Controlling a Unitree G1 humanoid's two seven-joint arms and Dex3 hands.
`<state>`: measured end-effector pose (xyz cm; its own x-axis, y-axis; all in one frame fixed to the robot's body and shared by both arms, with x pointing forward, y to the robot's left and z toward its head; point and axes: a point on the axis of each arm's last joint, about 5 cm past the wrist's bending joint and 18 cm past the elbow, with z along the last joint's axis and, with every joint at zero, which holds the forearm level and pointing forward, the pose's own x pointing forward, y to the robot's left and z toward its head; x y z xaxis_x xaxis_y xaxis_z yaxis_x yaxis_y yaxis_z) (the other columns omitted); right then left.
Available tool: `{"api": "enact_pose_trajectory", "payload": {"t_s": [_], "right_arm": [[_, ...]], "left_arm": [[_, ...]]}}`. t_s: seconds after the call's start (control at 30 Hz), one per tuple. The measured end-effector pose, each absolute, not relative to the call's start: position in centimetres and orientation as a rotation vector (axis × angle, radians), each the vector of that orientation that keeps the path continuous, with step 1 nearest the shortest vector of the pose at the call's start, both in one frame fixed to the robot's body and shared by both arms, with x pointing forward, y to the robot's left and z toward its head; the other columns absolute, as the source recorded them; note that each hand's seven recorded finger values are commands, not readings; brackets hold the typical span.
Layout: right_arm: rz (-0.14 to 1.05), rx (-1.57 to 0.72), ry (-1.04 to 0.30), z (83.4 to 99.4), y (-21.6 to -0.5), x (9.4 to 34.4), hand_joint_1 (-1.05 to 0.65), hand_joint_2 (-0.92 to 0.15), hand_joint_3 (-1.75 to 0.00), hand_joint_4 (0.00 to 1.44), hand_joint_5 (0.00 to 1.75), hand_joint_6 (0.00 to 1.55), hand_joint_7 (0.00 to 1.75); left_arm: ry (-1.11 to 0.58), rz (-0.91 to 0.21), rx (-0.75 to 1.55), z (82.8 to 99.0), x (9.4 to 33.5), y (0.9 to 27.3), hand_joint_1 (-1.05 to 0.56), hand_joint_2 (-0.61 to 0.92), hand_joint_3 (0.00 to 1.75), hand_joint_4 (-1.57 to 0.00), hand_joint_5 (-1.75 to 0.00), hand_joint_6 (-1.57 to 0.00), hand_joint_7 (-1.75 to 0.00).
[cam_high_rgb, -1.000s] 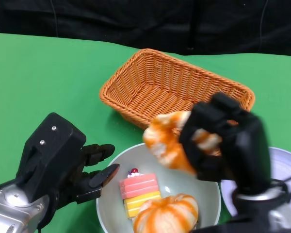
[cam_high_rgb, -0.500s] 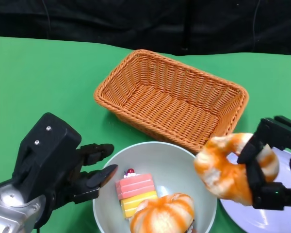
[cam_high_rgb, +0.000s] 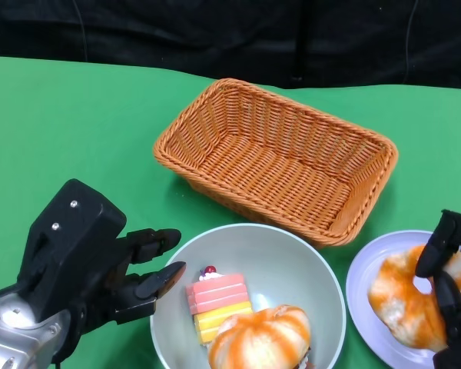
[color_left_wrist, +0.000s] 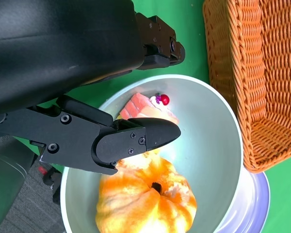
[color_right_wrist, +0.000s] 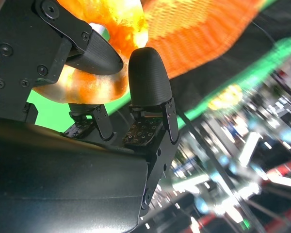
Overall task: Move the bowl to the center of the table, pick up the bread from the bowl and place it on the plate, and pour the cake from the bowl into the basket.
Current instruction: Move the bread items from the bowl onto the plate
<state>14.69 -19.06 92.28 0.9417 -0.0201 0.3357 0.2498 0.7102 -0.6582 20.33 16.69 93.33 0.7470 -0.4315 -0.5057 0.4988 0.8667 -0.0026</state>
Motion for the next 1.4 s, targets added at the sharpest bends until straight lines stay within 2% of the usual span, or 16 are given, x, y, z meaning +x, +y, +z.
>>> {"api": "enact_pose_trajectory", "payload": {"t_s": [0.03,0.1,0.13,0.2,0.23,0.3,0.33,0.4,0.5,0.93,1.1,1.17,1.27,1.4], "right_arm": [[-0.138,-0.776,-0.3,92.3,-19.1,14.7,0.02,-0.24,-1.46,0.83,1.66,0.85,1.11],[-0.084,-0.806,-0.225,92.2,-19.6,15.0,-0.02,-0.38,-1.15,0.7,1.4,0.87,0.61],[-0.059,-0.822,-0.184,92.1,-19.8,15.0,-0.03,-0.4,-1.11,0.69,1.36,0.88,0.52],[-0.007,-0.846,-0.111,92.1,-20.2,15.1,-0.1,-0.57,-0.75,0.57,1.09,0.76,0.27],[0.029,-0.869,-0.076,92.3,-20.4,15.1,-0.22,-0.74,-0.41,0.31,0.8,0.55,0.11],[0.104,-0.953,-0.019,92.7,-20.9,15.1,-0.4,-0.88,-0.13,0.08,0.55,0.31,0.02],[0.128,-1.007,0.001,92.9,-21.0,15.2,-0.45,-0.9,-0.09,0.04,0.5,0.26,0.01],[0.141,-1.105,0.024,92.9,-21.1,15.2,-0.6,-0.92,-0.06,0.01,0.4,0.17,0.01],[0.129,-1.205,0.045,92.8,-21.0,15.2,-0.73,-0.92,-0.07,0.0,0.38,0.12,0.0],[0.012,-1.296,0.012,92.5,-20.3,14.8,-0.82,-0.92,-0.19,0.0,0.36,0.08,0.01],[-0.051,-1.252,-0.173,93.3,-19.3,14.1,-0.74,-0.92,-0.22,0.0,0.49,0.13,0.04],[-0.06,-1.198,-0.25,93.9,-18.7,13.8,-0.72,-0.92,-0.21,0.0,0.61,0.15,0.06],[-0.044,-1.097,-0.353,95.0,-17.5,13.2,-0.7,-0.92,-0.2,0.0,0.79,0.2,0.12],[0.005,-1.004,-0.425,96.0,-16.4,12.6,-0.69,-0.92,-0.19,0.0,0.88,0.19,0.16]], "left_arm": [[0.519,-0.51,0.136,93.3,20.3,16.7,-0.53,0.92,0.59,-0.11,-0.07,-0.13,0.0],[0.518,-0.51,0.136,93.3,20.3,16.7,-0.53,0.92,0.59,-0.11,-0.07,-0.14,0.0],[0.518,-0.51,0.135,93.3,20.3,16.7,-0.53,0.92,0.59,-0.11,-0.07,-0.14,0.0],[0.519,-0.51,0.135,93.3,20.3,16.7,-0.53,0.92,0.59,-0.11,-0.07,-0.14,0.0],[0.519,-0.51,0.135,93.3,20.3,16.7,-0.52,0.92,0.59,-0.11,-0.07,-0.14,0.0],[0.518,-0.51,0.134,93.4,20.3,16.7,-0.52,0.92,0.59,-0.11,-0.07,-0.14,0.0],[0.518,-0.509,0.132,93.4,20.3,16.7,-0.52,0.92,0.59,-0.11,-0.07,-0.14,-0.01],[0.517,-0.507,0.129,93.4,20.3,16.8,-0.52,0.92,0.59,-0.11,-0.07,-0.14,0.0],[0.515,-0.5,0.125,93.4,20.3,17.0,-0.52,0.92,0.59,-0.11,-0.07,-0.14,0.0],[0.515,-0.499,0.124,93.4,20.3,17.0,-0.52,0.92,0.59,-0.11,-0.07,-0.13,0.0],[0.515,-0.501,0.123,93.4,20.3,17.0,-0.53,0.92,0.58,-0.11,-0.08,-0.14,0.0],[0.514,-0.502,0.123,93.4,20.3,17.0,-0.52,0.92,0.58,-0.11,-0.08,-0.14,0.0],[0.514,-0.502,0.123,93.4,20.4,17.0,-0.52,0.92,0.58,-0.11,-0.08,-0.14,0.0],[0.514,-0.503,0.122,93.4,20.4,17.0,-0.53,0.92,0.58,-0.11,-0.08,-0.13,0.0]]}}
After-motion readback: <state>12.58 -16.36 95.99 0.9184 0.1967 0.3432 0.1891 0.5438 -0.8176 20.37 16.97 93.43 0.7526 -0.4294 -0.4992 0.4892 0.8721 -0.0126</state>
